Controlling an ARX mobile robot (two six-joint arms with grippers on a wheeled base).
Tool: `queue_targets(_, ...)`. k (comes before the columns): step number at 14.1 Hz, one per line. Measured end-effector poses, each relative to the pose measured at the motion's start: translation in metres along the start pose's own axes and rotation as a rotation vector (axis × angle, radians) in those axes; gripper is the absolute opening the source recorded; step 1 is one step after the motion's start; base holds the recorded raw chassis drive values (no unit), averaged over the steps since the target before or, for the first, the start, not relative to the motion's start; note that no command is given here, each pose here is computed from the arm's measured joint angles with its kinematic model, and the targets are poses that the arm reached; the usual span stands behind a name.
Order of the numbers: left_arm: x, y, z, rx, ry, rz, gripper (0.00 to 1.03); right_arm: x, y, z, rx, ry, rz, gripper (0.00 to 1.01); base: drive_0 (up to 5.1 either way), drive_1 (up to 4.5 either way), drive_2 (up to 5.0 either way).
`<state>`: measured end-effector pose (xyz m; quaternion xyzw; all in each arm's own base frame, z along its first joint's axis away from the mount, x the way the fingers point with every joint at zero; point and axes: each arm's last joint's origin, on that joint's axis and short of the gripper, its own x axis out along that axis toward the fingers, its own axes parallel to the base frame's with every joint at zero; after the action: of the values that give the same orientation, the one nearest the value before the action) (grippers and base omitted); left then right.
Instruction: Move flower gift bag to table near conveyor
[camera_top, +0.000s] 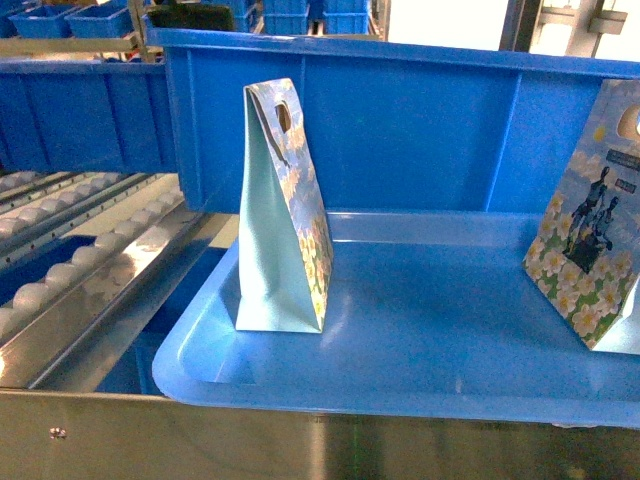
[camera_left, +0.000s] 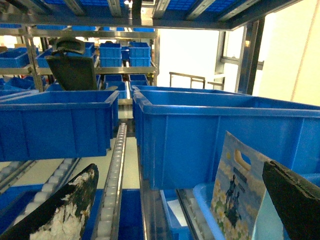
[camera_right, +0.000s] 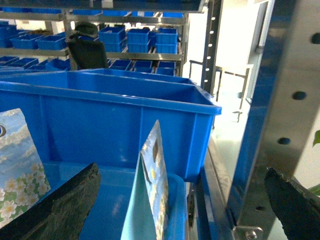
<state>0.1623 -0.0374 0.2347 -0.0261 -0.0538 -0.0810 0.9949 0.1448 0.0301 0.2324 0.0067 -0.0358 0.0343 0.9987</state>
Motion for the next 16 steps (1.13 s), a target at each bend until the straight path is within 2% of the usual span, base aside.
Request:
queue_targets(2,0.04,-0.005,0.007,-0.04,0.094,-0.021,0.98,0.031,0.01,0.016,-0.006,0.045,0.025,0.98,0.0,0.0,0.0)
queue_targets(3,0.055,-0.008,0.01,-0.046,0.122,-0.035,0.98,0.043,0.013,0.022,-0.007,0.052,0.027,0.98,0.0,0.0,0.0)
queue_targets(5,0.086,-0.014,0.023,-0.069,0.158,-0.07,0.98,0.07,0.016,0.028,-0.015,0.14,0.025,0.98,0.0,0.0,0.0)
queue_targets(7,0.111,-0.027,0.032,-0.104,0.194,-0.112,0.98,0.098,0.017,0.029,0.004,0.246,0.029,0.98,0.0,0.0,0.0)
queue_targets(8,0.119,-0.033,0.031,-0.111,0.217,-0.136,0.98,0.107,0.019,0.025,0.008,0.297,0.031,0.98,0.0,0.0,0.0)
queue_targets(11,0.122,-0.039,0.031,-0.107,0.218,-0.141,0.98,0.121,0.02,0.005,0.012,0.436,0.05,0.98,0.0,0.0,0.0)
queue_targets(16,0.122,-0.039,0.032,-0.107,0.217,-0.138,0.98,0.134,0.013,-0.018,0.032,0.5,0.014,0.98,0.0,0.0,0.0)
